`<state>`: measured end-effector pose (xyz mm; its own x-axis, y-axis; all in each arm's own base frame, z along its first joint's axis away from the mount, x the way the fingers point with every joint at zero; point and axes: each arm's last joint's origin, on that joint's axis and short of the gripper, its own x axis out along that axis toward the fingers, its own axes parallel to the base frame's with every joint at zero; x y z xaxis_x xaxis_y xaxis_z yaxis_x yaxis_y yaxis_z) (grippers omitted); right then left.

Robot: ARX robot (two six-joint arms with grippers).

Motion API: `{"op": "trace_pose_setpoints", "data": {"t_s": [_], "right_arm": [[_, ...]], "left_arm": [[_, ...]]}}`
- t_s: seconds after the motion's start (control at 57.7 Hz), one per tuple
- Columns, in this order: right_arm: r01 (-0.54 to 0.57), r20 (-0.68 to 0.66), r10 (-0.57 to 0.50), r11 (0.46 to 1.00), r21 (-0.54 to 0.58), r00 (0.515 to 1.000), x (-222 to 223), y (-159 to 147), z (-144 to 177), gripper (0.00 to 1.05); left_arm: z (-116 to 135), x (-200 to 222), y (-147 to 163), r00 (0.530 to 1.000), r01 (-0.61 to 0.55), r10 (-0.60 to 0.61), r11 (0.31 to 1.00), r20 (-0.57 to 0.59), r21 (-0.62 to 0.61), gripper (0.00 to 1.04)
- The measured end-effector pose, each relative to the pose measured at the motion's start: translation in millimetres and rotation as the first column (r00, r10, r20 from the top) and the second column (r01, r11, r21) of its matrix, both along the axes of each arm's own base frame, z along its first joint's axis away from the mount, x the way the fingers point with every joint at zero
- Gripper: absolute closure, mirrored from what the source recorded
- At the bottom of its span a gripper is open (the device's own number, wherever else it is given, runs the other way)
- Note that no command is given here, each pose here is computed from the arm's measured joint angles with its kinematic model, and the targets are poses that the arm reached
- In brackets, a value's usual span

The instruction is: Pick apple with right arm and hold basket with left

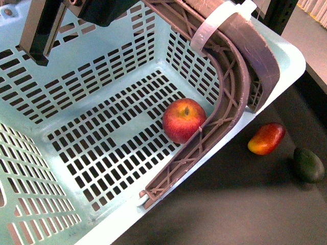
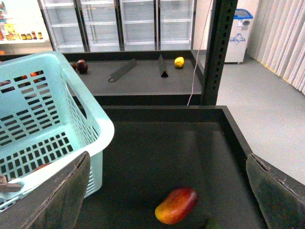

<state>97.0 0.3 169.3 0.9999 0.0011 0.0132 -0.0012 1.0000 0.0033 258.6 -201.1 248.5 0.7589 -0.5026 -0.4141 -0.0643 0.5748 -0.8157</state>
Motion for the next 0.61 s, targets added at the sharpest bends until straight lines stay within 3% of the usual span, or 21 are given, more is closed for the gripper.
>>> {"op": "trace_pose_setpoints", "data": {"t_s": [0.069,0.208,0.346,0.606], "right_arm": [[0.0,0.0,0.0,1.0,0.0,1.0,0.0,0.0,0.0,0.09],[0.001,0.0,-0.001,1.0,0.0,1.0,0.0,0.0,0.0,0.09],[0.0,0.0,0.0,1.0,0.0,1.0,0.0,0.0,0.0,0.09],[0.0,0.0,0.0,1.0,0.0,1.0,0.0,0.0,0.0,0.09]], "left_arm": [[0.1,0.1,0.1,1.0,-0.012,0.012,1.0,0.004,0.002,0.9],[8.9,4.4,5.5,0.954,-0.285,0.29,0.956,0.081,-0.066,0.9],[10.3,6.1,20.3,0.926,-0.36,0.367,0.929,0.087,-0.09,0.9],[-20.5,27.0,89.0,0.859,-0.511,0.508,0.843,-0.064,-0.166,0.9]]}}
